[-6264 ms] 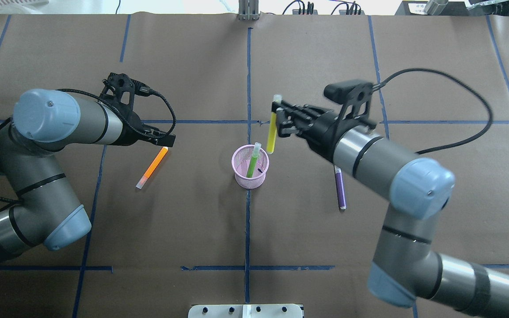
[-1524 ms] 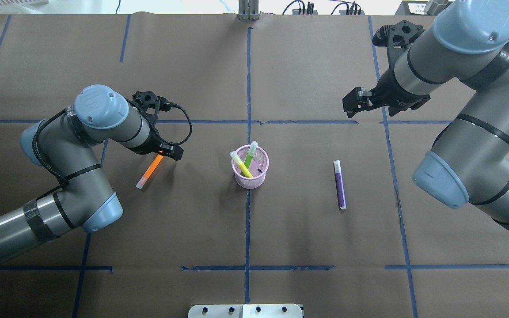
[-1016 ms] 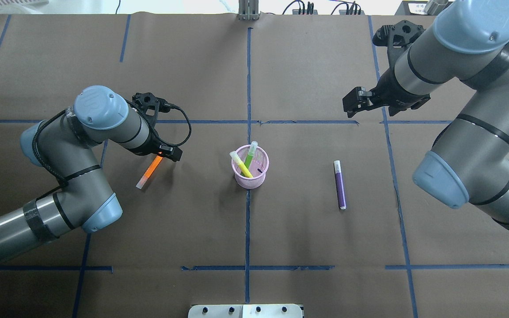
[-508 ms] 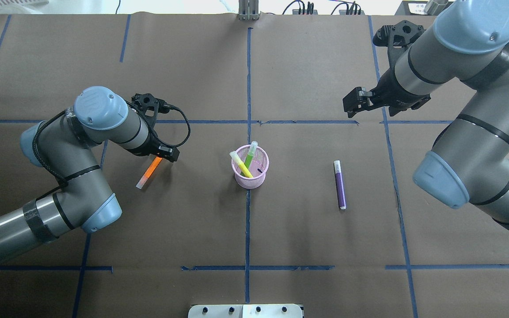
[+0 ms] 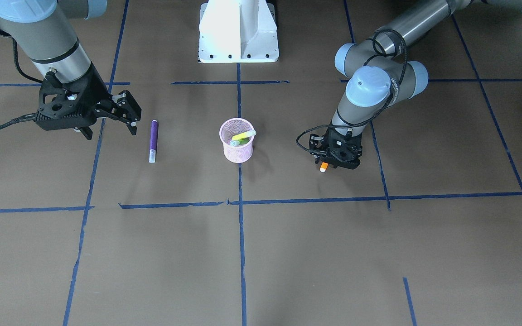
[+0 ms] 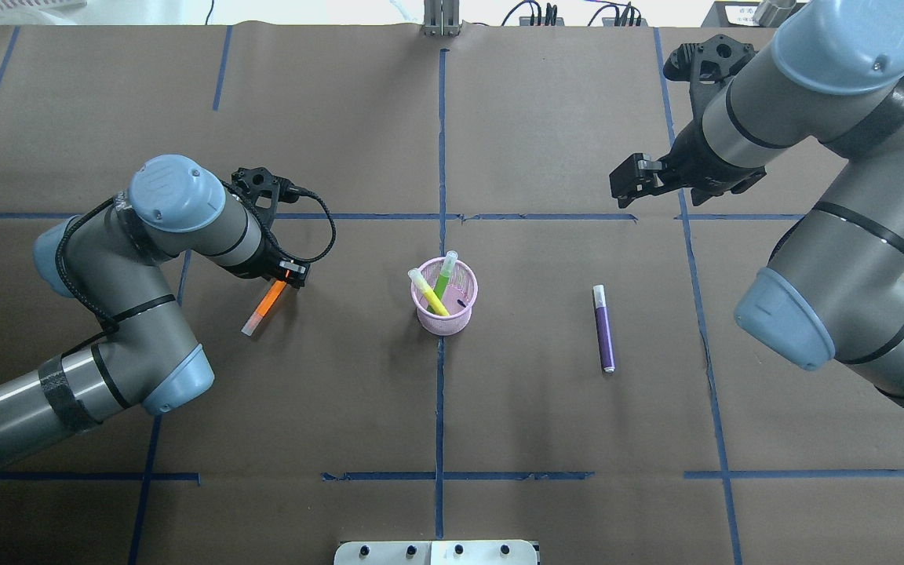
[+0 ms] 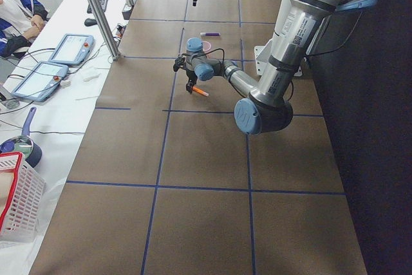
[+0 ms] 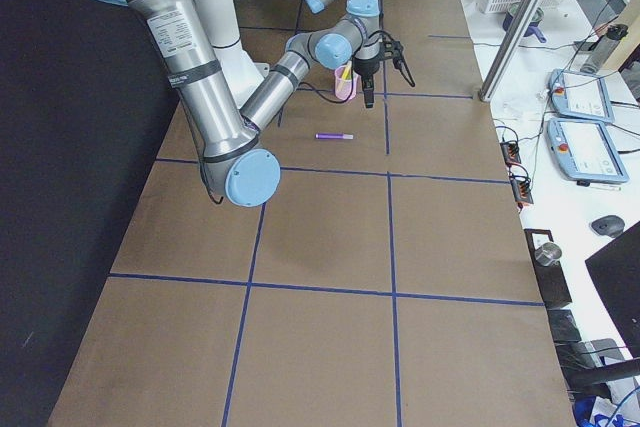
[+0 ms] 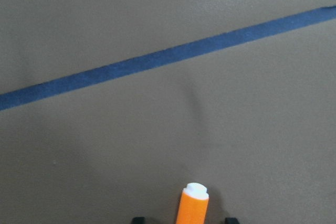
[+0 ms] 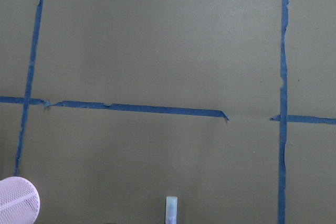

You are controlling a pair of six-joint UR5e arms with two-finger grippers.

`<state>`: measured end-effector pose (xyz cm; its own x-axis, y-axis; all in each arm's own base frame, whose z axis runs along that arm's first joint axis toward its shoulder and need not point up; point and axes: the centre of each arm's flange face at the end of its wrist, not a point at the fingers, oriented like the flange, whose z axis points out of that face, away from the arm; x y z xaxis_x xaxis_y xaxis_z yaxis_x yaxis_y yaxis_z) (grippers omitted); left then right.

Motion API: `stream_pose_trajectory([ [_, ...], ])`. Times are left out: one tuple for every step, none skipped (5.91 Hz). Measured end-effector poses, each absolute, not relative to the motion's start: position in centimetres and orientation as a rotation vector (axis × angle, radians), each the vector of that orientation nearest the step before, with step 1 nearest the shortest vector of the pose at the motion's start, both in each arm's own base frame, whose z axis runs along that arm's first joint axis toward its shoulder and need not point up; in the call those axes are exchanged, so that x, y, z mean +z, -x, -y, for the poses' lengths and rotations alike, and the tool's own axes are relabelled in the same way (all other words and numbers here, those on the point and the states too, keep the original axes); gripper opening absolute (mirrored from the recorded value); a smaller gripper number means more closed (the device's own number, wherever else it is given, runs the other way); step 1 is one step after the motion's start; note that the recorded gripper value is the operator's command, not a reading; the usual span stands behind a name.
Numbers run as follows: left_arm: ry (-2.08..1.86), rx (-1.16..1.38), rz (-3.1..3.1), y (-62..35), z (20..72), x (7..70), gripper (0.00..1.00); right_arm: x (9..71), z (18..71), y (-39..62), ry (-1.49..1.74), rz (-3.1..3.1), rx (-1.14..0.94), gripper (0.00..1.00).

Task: Collect pens into pen holder
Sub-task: 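Lower the left gripper onto the orange marker and close it, then lift the orange marker and carry it over the cup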

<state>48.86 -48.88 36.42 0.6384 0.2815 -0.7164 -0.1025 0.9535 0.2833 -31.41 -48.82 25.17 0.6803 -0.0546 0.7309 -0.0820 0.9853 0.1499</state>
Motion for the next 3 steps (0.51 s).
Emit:
stream_pose_trajectory([
  [-0.217, 0.221, -0.860, -48.84, 48.74, 36.23, 0.01, 25.16, 48.83, 31.38, -0.176, 0.824, 0.016, 1.00],
  [-0.207, 0.217, -0.865, -48.75, 48.70, 36.10, 0.00, 25.19, 48.84, 31.35, -0.176, 0.824, 0.016, 1.00],
  [-0.209, 0.214, -0.872, -48.49, 48.71, 35.72, 0.00, 25.22, 48.82, 31.30, -0.174, 0.824, 0.016, 1.00],
])
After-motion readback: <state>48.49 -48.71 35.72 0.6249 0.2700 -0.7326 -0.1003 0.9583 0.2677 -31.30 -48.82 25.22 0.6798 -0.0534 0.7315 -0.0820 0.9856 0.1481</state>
